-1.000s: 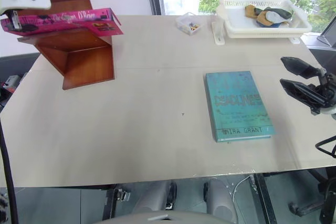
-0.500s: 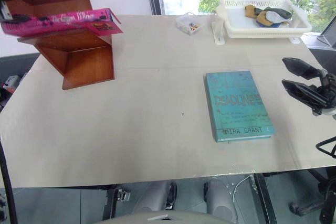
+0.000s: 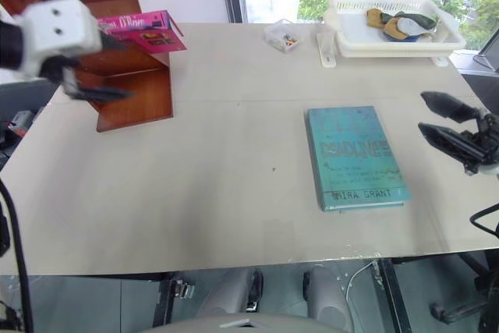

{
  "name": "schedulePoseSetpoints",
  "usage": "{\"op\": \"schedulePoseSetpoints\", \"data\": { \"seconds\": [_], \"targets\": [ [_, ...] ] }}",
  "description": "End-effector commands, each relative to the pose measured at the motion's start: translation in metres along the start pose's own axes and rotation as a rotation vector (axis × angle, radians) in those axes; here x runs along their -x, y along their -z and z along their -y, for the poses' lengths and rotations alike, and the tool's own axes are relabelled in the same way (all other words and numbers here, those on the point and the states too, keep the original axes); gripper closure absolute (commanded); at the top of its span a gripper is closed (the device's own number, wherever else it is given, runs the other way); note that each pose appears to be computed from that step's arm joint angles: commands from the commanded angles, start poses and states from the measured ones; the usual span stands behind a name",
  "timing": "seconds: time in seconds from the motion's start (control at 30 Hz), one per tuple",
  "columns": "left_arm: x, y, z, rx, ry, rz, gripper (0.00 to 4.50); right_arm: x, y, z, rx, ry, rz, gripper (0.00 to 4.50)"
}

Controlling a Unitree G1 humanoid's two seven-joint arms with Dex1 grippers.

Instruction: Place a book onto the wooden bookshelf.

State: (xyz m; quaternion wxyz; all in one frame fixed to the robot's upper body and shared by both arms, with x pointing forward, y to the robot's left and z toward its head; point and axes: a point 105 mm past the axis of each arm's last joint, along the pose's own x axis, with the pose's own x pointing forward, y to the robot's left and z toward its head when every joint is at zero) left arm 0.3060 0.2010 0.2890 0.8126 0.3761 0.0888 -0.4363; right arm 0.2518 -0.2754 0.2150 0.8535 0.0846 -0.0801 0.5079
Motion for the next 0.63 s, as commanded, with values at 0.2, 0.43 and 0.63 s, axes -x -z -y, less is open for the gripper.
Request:
{"op": "schedulePoseSetpoints", "data": {
  "seconds": [0.2, 0.43, 0.63],
  "targets": [
    [-0.052, 0.076, 0.104, 0.589, -0.036, 0.161, 0.12, 0.062, 0.033, 0.003, -0.007, 0.261, -0.214, 0.00],
    [-0.045, 0.112, 0.116, 0.710, -0.134, 0.153, 0.12, 0.078, 0.037, 0.012, 0.009, 0.321, -0.211, 0.00],
    [-0.040, 0.105, 0.124, 0.681, -0.103, 0.194, 0.12, 0.076, 0.041, 0.011, -0.022, 0.303, -0.224, 0.00]
  ]
}}
